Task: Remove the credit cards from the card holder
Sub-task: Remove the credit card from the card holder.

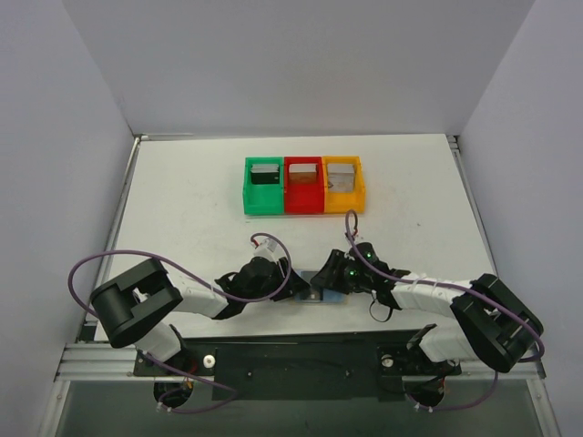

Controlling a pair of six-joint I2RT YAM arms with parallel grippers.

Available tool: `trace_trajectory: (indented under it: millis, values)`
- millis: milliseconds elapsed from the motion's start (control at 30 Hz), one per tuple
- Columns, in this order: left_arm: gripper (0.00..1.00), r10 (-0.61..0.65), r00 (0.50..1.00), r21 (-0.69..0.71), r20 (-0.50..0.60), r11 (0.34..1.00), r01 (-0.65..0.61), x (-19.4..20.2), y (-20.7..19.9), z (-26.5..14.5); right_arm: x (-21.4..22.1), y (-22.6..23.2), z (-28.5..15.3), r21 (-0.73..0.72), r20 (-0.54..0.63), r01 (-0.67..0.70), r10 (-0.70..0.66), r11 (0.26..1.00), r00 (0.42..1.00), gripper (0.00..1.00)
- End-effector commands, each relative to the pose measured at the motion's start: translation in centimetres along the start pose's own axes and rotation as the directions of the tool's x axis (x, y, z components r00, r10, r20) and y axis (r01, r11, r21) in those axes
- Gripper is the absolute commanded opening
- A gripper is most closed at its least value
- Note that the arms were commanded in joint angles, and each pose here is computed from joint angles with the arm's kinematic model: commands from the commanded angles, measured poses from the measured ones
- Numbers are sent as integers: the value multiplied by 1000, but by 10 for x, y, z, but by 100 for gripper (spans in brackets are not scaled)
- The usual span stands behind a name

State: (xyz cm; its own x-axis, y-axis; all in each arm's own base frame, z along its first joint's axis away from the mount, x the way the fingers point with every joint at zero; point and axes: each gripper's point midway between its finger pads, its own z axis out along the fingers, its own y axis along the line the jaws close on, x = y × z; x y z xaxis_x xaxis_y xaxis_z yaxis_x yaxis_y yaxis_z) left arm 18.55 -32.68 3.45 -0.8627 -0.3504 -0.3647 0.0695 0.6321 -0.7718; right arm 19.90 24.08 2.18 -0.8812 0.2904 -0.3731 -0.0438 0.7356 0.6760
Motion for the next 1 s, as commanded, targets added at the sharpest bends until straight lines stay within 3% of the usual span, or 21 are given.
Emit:
trace_trajectory:
  millis: [0, 767, 967]
  values:
    - [54, 22, 996, -191, -81, 981, -37, 25, 59, -6, -8, 8, -4, -54, 27, -7, 9, 999, 1000, 39]
    - [52, 23, 996, -209, -91, 977, -42, 28, 66, -6, -12, 19, -14, -192, 71, -45, 60, 980, 996, 37]
    - [52, 22, 996, -210, -89, 977, -41, 27, 66, -7, -13, 27, -17, -240, 74, -40, 60, 970, 995, 29]
